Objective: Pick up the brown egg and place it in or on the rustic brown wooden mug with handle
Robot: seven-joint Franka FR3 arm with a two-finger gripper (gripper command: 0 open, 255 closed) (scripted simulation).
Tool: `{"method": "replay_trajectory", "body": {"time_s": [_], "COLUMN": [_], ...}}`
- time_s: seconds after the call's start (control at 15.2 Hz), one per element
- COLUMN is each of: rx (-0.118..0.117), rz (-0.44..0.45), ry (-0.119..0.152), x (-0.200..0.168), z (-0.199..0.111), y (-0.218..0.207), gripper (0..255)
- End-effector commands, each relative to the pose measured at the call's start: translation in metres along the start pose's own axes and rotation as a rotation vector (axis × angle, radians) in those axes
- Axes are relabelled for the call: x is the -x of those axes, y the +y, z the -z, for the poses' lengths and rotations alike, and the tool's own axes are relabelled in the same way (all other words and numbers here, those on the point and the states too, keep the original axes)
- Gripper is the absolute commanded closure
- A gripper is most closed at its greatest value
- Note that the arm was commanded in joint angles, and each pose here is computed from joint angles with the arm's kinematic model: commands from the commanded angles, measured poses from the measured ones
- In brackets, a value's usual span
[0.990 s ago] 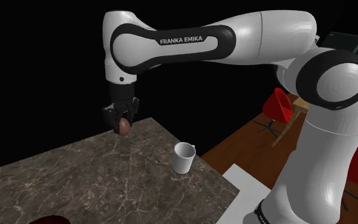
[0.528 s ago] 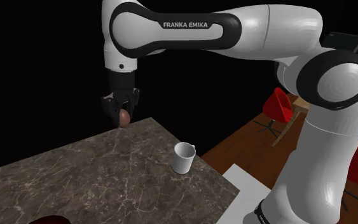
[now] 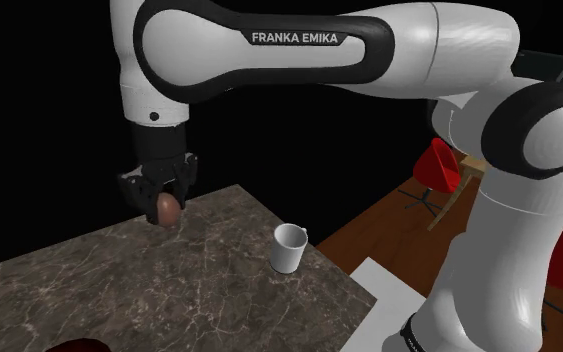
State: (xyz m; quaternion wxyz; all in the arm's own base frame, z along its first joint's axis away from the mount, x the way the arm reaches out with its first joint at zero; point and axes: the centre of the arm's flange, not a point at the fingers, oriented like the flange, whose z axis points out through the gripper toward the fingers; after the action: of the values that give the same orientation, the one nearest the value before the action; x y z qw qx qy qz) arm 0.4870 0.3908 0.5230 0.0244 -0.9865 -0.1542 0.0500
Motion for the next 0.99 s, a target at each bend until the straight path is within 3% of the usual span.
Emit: {"method": "replay_trajectory", "body": {"time_s": [0.0,0.92], "rx": [0.0,0.0], "rz": [-0.001,-0.001], "ry": [0.0,0.0], "x": [0.006,0.052], "z": [-0.001,-0.013], "y": [-0.024,-0.203], "gripper": [255,255]}}
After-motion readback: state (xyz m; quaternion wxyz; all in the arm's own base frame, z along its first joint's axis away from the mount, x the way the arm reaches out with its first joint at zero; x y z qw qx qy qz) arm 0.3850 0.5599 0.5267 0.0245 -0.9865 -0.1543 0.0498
